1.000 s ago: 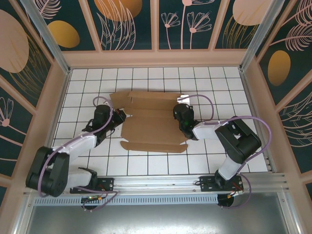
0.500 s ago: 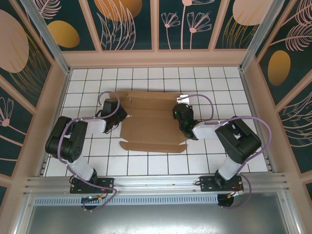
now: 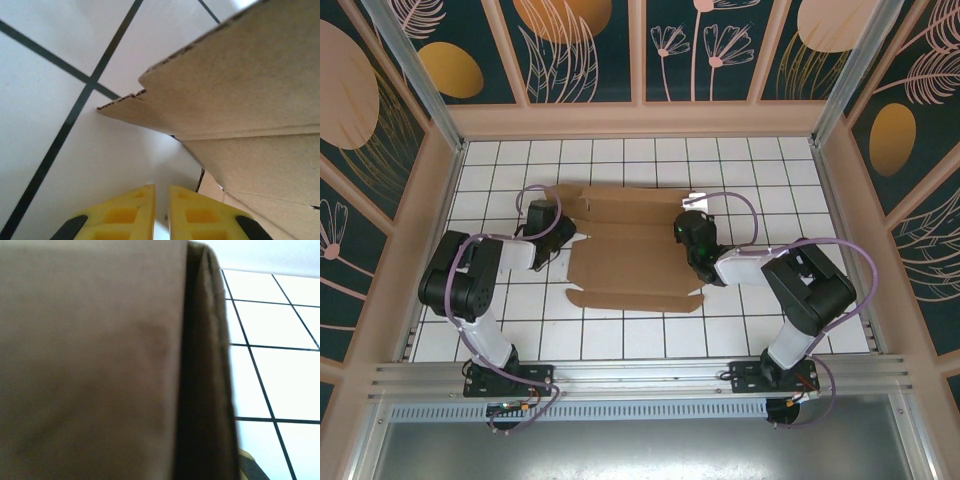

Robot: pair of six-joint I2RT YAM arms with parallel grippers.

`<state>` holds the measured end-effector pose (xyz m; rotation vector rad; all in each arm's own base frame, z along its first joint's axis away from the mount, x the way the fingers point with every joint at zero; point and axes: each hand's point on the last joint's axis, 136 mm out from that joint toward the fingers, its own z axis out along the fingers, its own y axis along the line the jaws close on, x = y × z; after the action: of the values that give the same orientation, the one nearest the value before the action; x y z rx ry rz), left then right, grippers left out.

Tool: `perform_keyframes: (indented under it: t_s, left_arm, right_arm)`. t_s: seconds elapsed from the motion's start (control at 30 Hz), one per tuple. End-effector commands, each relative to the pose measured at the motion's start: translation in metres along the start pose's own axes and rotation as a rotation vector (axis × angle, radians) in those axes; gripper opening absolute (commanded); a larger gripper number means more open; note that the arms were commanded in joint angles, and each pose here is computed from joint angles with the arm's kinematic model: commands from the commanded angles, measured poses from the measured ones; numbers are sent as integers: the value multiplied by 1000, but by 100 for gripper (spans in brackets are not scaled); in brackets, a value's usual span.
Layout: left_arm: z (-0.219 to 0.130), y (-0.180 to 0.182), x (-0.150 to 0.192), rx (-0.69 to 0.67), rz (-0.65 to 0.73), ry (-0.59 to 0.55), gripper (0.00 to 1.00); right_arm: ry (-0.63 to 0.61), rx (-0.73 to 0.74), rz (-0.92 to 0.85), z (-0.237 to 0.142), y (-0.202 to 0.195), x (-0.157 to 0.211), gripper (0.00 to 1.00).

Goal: Fold the paper box

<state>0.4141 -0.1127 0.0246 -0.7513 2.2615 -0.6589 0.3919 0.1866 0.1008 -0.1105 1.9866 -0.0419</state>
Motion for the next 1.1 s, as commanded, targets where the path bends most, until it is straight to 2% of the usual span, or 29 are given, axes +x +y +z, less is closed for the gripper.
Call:
perform_keyframes:
  t_s: [0.0,0.33,0.53,0.67,0.8,0.97,1.07]
  left_arm:
    - [7,-10,17,74,-25,84,17]
    - [-18,-52,10,303,-33,53,25]
    - [-6,-58,39,357,-60,138,25]
    - [-1,-57,53,333,-52,166,25]
    - [-3,-48,47,267,-46,142,24]
    - [-37,-58,23,265,-1,55,22]
    - [-63,-52,8,194,55,-14,21]
  right_arm:
    - [0,-34,-5,0,10,-6,0]
    - [15,-40,-3,3,12,-2,0]
    - [21,-45,-6,5,14,-2,0]
    - [25,-41,-11,5,14,-1,0]
    - [42,-30,-7,9,10,1,0]
    - [68,-47,12,13,4,0,0]
    - [56,-56,-24,13,5,-3,0]
